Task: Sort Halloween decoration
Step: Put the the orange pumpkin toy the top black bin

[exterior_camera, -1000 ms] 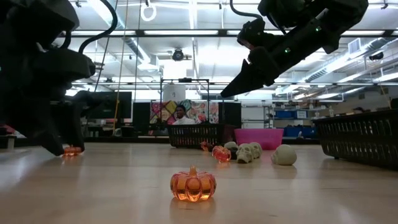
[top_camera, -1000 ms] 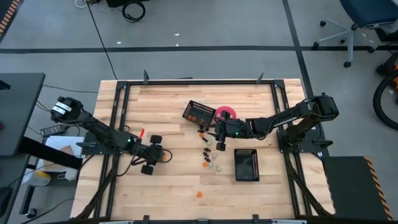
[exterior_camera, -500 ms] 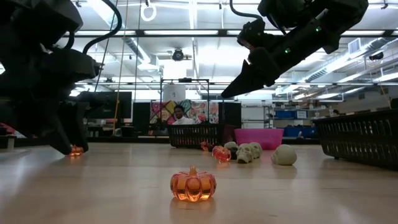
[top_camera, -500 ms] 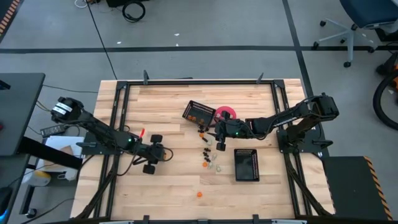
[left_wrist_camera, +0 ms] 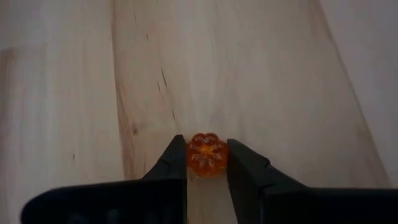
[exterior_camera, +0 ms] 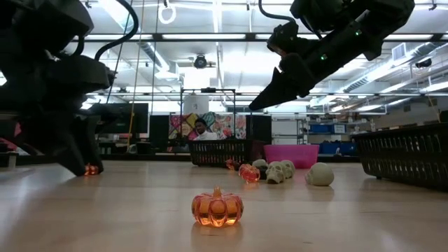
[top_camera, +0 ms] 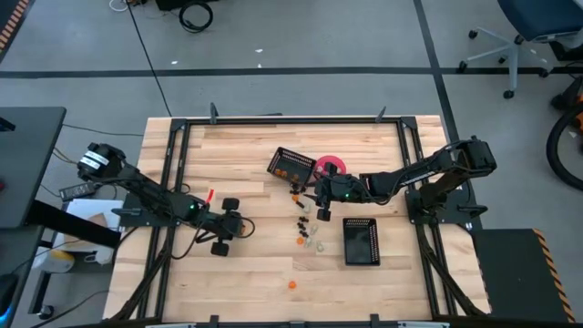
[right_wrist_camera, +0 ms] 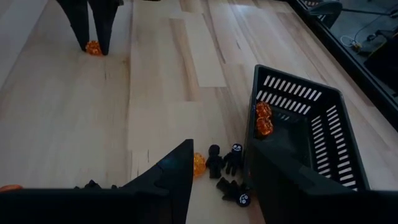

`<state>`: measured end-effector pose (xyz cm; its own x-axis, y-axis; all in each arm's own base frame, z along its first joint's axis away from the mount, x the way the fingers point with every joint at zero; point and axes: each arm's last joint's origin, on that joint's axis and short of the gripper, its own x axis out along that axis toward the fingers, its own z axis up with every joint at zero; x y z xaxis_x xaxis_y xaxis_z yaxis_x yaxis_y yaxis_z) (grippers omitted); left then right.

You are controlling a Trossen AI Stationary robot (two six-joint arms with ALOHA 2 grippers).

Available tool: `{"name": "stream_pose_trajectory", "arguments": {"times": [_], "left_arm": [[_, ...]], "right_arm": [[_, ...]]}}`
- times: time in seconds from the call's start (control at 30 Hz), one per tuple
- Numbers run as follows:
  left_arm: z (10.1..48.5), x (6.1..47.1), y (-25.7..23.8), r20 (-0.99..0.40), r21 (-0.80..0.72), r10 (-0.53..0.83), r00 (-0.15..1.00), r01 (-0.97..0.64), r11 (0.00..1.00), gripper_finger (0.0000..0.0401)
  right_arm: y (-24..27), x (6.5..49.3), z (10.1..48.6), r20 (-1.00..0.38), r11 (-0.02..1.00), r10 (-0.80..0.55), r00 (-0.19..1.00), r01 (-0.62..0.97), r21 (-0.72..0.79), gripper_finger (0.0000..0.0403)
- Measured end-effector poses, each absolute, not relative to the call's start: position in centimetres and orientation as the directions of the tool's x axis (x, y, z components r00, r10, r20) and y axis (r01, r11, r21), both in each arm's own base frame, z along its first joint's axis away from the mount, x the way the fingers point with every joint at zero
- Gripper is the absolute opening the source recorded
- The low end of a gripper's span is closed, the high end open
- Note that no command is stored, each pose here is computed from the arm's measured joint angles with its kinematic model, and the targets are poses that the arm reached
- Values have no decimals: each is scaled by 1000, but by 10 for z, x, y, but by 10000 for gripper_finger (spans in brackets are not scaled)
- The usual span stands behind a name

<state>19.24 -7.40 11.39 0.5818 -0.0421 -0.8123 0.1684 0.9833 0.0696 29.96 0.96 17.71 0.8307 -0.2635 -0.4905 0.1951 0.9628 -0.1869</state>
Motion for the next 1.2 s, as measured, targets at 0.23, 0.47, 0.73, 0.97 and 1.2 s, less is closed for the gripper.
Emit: {"name": "stream_pose_trajectory", "arguments": {"times": [0.23,0.47,0.73,0.97,1.2], "left_arm": [[119,197,-74,-808,64,-48,587,167,984,56],[131,213,-63,-781,126,-21,624,191,973,58],[144,233,-38,-673,223,52,738,135,965,59],[154,256,1,-473,334,203,857,-39,942,59],[149,272,50,-288,319,367,885,-273,908,59]], "right_arm": [[10,299,177,-496,963,-264,827,194,-189,155],[7,293,186,-537,936,-348,769,253,-245,155],[4,278,204,-543,910,-414,730,333,-247,155],[-1,278,204,-533,891,-455,714,376,-255,155],[-4,278,201,-533,872,-490,690,404,-278,155]]}}
